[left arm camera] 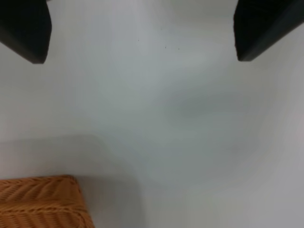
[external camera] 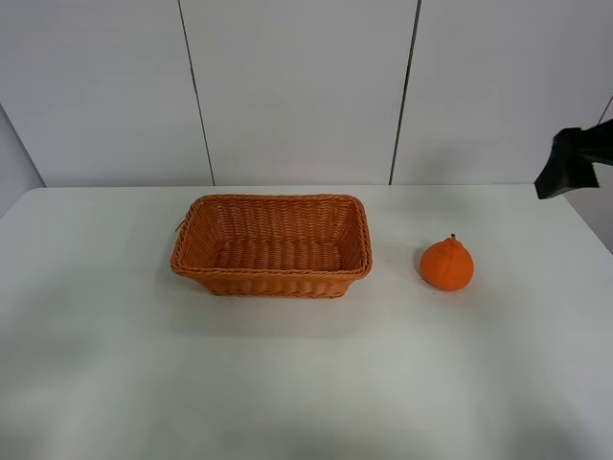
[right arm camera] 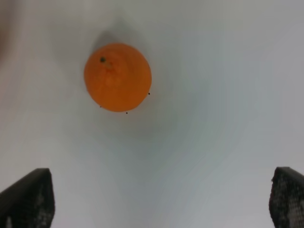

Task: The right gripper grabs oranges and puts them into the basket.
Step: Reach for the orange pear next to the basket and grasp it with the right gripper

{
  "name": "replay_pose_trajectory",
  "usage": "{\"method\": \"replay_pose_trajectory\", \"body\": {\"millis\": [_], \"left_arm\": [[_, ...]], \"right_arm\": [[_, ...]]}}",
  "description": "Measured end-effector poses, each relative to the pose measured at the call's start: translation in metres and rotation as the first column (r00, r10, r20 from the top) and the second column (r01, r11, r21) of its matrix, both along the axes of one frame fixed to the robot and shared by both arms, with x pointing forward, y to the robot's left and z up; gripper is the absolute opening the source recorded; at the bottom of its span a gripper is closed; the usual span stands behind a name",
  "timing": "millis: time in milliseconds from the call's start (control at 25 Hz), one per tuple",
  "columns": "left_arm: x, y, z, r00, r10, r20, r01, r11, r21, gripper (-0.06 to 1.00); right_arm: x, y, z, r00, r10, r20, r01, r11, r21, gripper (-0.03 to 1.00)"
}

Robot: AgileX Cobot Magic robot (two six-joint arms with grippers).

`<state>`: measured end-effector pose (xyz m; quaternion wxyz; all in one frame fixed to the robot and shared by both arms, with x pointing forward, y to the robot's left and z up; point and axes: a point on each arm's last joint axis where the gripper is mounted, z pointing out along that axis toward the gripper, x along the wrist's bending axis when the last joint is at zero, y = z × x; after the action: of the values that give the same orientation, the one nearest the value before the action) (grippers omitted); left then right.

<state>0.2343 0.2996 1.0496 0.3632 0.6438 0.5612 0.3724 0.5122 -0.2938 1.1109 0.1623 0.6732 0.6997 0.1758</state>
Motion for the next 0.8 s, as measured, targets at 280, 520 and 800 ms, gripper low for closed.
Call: {"method": "replay_pose_trajectory", "body": {"millis": [280,520,800], "left_arm": [[0.0,0.0,0.0,1.0,0.0,0.0,0.0,1.0,0.0,0.88],[0.0,0.0,0.0,1.0,0.0,0.0,0.0,1.0,0.0,0.88],[0.0,0.0,0.0,1.0,0.0,0.0,0.0,1.0,0.0,0.88]], "right_arm": [[0.088,0.009,-0.044,0.981,0.023,-0.19,-0.021,1.0,0.011,0.69],[0.122,0.045,-0.086,0.956,0.118,-0.268,-0.115,0.993,0.029,0.69],[0.14,0.049,-0.142,0.923,0.117,-0.366,-0.114,0.993,0.029,0.69]]}}
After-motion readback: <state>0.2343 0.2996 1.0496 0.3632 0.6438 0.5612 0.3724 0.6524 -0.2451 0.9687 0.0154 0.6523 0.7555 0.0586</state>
